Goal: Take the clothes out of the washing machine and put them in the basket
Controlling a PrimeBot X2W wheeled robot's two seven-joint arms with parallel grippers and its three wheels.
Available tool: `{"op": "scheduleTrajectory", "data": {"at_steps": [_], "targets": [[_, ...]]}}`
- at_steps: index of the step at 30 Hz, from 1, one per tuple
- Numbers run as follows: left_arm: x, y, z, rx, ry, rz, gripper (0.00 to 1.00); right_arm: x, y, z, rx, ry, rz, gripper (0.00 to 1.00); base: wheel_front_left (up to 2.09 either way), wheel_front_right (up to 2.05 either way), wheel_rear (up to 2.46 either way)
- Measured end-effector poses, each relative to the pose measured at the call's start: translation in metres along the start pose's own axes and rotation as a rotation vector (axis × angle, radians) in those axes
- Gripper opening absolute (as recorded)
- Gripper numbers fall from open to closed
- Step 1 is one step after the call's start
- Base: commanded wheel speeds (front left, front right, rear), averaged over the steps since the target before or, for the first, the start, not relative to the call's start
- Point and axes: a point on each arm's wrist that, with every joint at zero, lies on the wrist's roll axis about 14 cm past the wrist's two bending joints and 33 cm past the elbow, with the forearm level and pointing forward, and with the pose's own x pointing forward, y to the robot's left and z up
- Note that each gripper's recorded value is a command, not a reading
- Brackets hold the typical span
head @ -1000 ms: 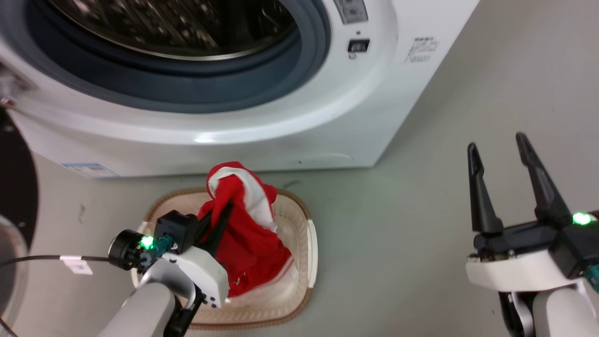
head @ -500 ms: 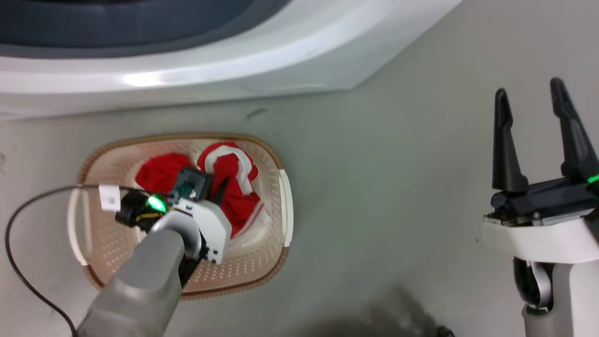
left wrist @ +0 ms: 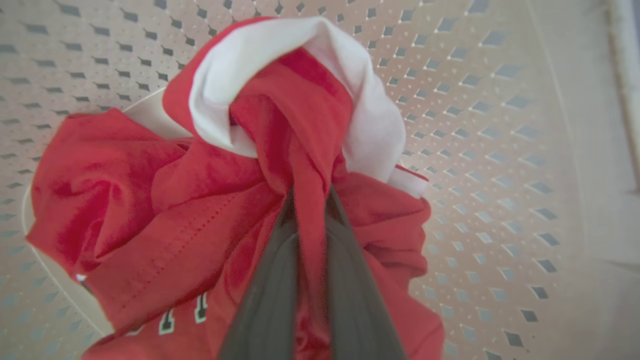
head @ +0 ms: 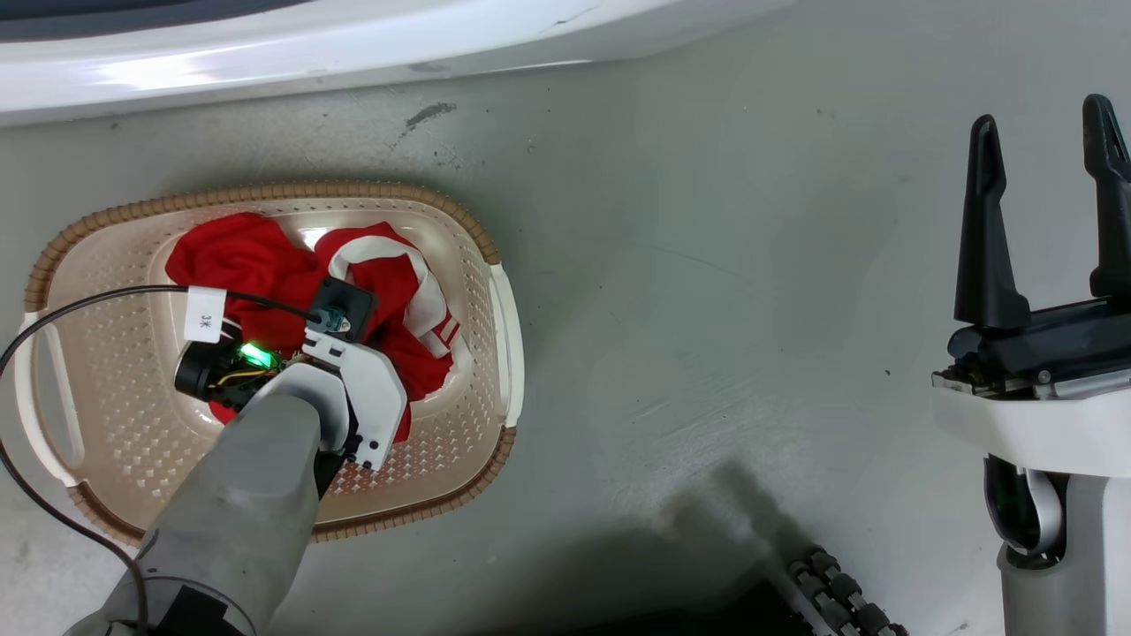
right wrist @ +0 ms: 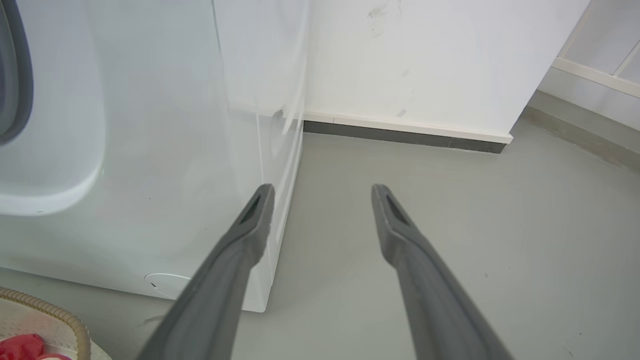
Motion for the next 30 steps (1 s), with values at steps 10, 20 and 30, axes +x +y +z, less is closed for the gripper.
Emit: {"op": "scheduleTrajectory", "data": {"at_steps": [10, 20, 30], "targets": [[-0.014, -0.004, 0.015, -0.046, -0.073, 0.013, 1.0, 0.002, 0.005, 0.017, 0.01, -0.043, 0.015, 1.0, 0.0, 0.0, 0.0], [-0.069, -0.008, 0.077, -0.067, -0.326, 0.082, 1.0, -0.018, 0.018, 0.054, 0.028, -0.102, 0.045, 1.0, 0.0, 0.0, 0.0], [-0.165, -0.003, 0.124, -0.125, -0.635, 0.218, 1.0, -0.05, 0.031, 0.096, 0.05, -0.179, 0.079, 1.0, 0.0, 0.0, 0.0]]}}
